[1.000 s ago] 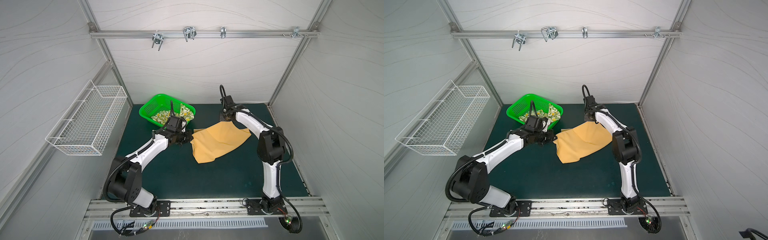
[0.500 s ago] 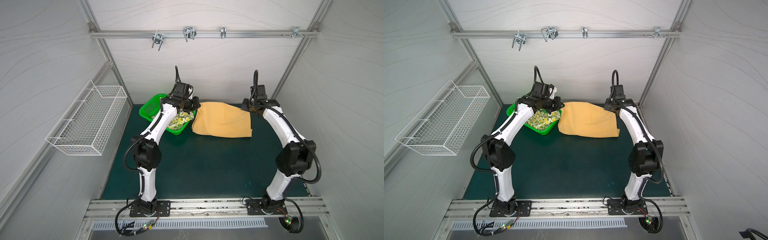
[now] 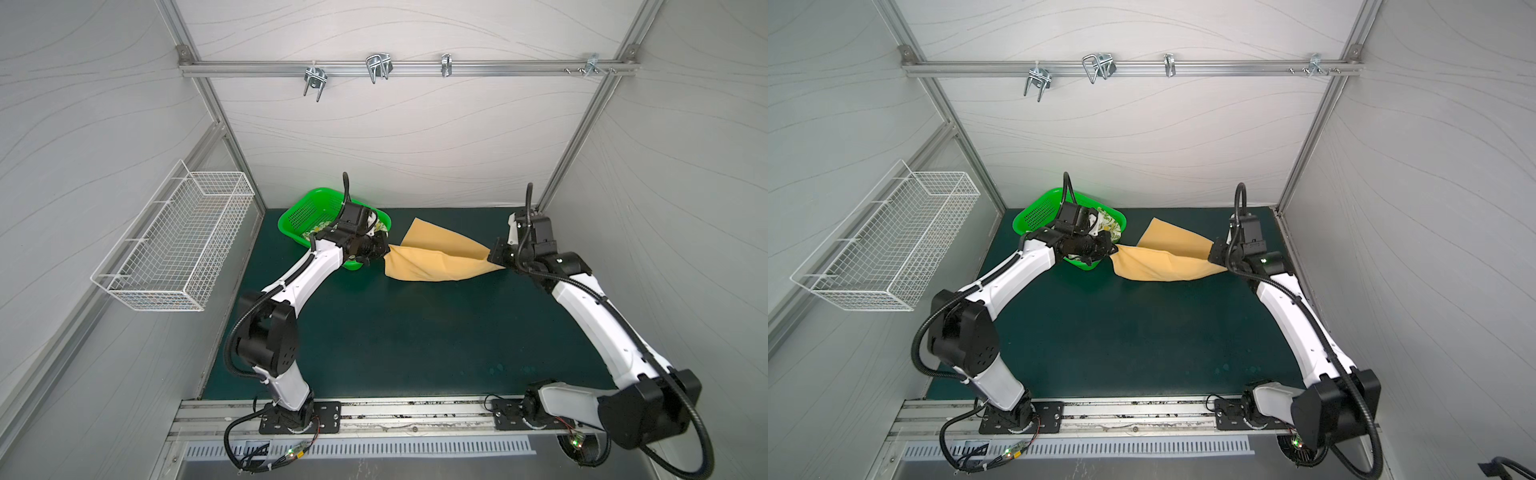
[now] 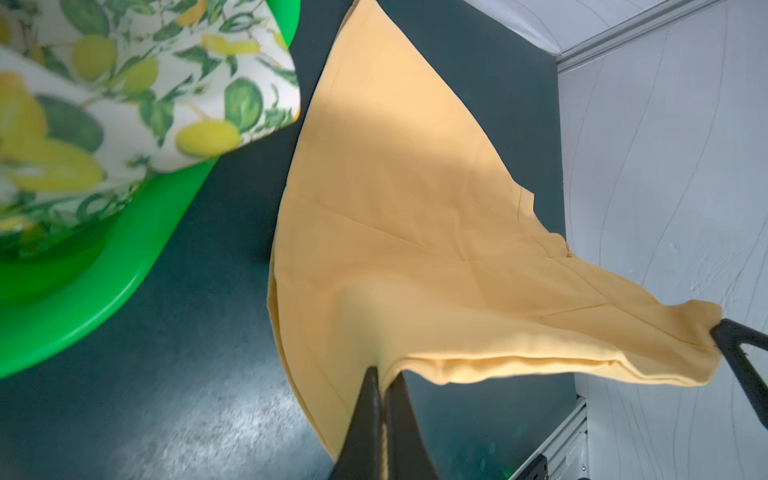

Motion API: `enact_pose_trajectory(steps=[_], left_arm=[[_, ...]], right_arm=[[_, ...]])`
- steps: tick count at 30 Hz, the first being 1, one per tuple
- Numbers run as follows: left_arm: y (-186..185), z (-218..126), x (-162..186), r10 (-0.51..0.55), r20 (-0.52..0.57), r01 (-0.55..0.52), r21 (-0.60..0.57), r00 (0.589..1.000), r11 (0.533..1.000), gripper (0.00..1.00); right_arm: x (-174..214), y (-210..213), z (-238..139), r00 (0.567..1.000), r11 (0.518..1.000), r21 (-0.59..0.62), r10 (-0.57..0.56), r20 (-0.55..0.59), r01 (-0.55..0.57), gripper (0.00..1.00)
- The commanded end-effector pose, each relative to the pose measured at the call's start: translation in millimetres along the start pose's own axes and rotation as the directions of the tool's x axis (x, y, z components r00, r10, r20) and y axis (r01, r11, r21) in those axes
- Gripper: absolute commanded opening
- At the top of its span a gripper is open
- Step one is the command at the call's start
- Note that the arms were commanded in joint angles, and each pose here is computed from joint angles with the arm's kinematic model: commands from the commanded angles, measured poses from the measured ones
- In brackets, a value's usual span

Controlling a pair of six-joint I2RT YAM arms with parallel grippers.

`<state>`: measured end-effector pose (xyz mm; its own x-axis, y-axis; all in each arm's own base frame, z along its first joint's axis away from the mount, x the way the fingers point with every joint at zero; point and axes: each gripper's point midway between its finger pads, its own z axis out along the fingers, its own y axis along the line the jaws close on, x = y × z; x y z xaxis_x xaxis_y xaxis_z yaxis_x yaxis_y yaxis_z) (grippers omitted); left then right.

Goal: Fold and stack the skirts

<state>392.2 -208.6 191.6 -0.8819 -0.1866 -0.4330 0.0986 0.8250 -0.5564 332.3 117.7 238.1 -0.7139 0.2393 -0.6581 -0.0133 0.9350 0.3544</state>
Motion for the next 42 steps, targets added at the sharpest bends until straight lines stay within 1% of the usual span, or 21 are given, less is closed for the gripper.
enact_pose_trajectory(steps=[1,5,9,11,17,21,26,28,31,34,36,37,39,40,42], left_arm=[[-2.7,-18.8,-7.1,0.01,0.122,-0.013,0.023,0.992,1.0,0.0],[19.2,-19.9,24.4,-0.021,0.12,0.02,0.006,0.992,1.0,0.0],[42.3,-17.4,49.5,-0.039,0.106,0.044,-0.043,0.994,0.998,0.0],[54.3,-15.4,60.9,-0.051,0.1,0.059,-0.072,0.994,0.996,0.0],[87.5,-16.6,83.2,-0.088,0.14,0.11,-0.16,0.986,0.981,0.0],[104.0,-15.0,96.3,-0.096,0.144,0.124,-0.203,0.985,0.971,0.0],[121.4,-13.4,110.4,-0.111,0.146,0.146,-0.249,0.983,0.957,0.0],[128.8,-13.9,115.5,-0.118,0.154,0.157,-0.27,0.981,0.95,0.0],[139.3,-17.3,121.5,-0.123,0.178,0.172,-0.297,0.976,0.939,0.0],[151.7,-25.6,126.1,-0.118,0.21,0.186,-0.342,0.971,0.921,0.0],[157.4,-31.9,125.7,-0.107,0.239,0.19,-0.36,0.965,0.914,0.0],[159.9,-34.4,125.8,-0.099,0.249,0.188,-0.366,0.963,0.912,0.0],[163.0,-38.9,124.9,-0.088,0.266,0.187,-0.373,0.96,0.909,0.0],[165.0,-40.6,124.4,-0.081,0.274,0.185,-0.38,0.958,0.906,0.0],[166.4,-42.4,123.9,-0.07,0.282,0.179,-0.381,0.957,0.907,0.0]], right_arm=[[33.4,8.0,-2.9,0.999,0.999,-0.036,0.027,-0.029,-0.028,0.0],[83.5,7.0,1.3,0.996,0.999,-0.036,0.017,-0.088,-0.02,0.0],[128.5,10.9,3.6,0.989,0.998,-0.058,0.001,-0.146,-0.01,0.0],[152.1,15.5,2.0,0.984,0.998,-0.068,-0.027,-0.174,0.016,0.0],[206.6,23.4,-5.9,0.969,0.993,-0.081,-0.105,-0.223,0.088,0.0],[231.1,24.1,-7.0,0.962,0.989,-0.072,-0.141,-0.233,0.128,0.01],[244.6,36.8,-8.9,0.956,0.978,-0.091,-0.203,-0.209,0.188,0.23],[242.7,45.5,-11.5,0.951,0.97,-0.101,-0.238,-0.196,0.222,0.36],[232.6,62.0,-18.7,0.941,0.951,-0.12,-0.301,-0.154,0.284,0.54],[220.5,73.6,-24.4,0.933,0.936,-0.128,-0.343,-0.112,0.329,0.67],[212.4,78.7,-27.5,0.931,0.929,-0.134,-0.356,-0.084,0.344,0.73],[208.1,81.4,-29.4,0.93,0.926,-0.139,-0.362,-0.065,0.351,0.78],[199.6,85.1,-33.0,0.928,0.921,-0.14,-0.372,-0.032,0.365,0.9],[195.7,86.7,-33.6,0.924,0.917,-0.137,-0.381,-0.015,0.376,0.99],[188.5,87.8,-31.5,0.914,0.907,-0.117,-0.406,0.011,0.404,0.99]])
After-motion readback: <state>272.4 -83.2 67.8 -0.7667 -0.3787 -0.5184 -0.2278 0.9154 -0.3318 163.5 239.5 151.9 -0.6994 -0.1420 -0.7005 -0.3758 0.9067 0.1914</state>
